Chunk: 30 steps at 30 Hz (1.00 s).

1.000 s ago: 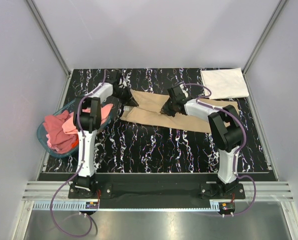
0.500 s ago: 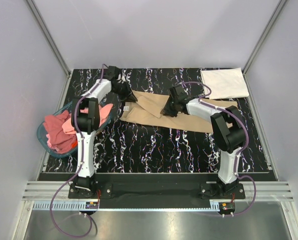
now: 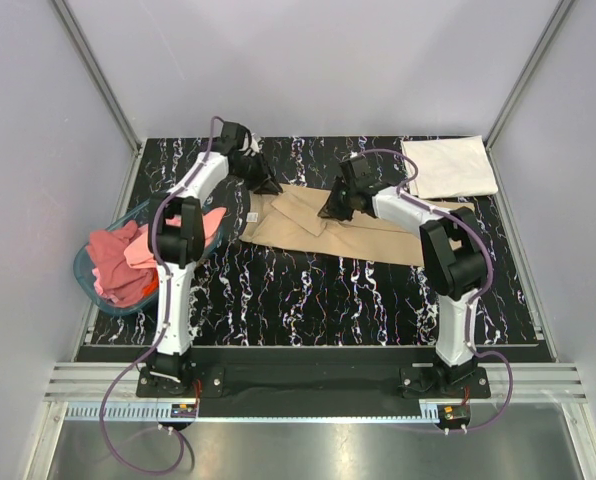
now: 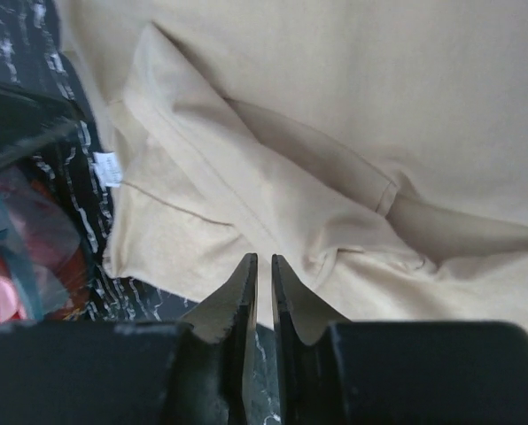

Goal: Fold and stack the t-shirts
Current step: Fold the tshirt

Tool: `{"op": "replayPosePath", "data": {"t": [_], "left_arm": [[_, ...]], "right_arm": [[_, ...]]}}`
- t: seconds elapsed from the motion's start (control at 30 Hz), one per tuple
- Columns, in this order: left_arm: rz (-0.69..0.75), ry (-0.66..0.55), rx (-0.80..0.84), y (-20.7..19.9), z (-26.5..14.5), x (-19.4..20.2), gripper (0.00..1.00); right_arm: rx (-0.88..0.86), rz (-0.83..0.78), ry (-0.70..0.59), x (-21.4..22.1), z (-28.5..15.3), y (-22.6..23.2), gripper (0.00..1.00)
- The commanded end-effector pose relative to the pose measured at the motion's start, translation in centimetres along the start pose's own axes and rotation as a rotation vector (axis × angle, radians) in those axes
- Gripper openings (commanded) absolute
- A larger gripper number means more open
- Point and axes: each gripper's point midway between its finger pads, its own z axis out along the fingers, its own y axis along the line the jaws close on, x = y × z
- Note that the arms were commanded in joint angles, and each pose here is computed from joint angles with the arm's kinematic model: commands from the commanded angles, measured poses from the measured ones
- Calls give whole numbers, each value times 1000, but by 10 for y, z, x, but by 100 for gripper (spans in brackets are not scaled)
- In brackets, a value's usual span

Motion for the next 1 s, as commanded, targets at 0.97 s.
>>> {"op": "replayPosePath", "data": {"t": [0.97], "left_arm": [[183,7,-171,17,-60,88,1]], "right_arm": [[-97,-27,46,9,-12,15,15]]}}
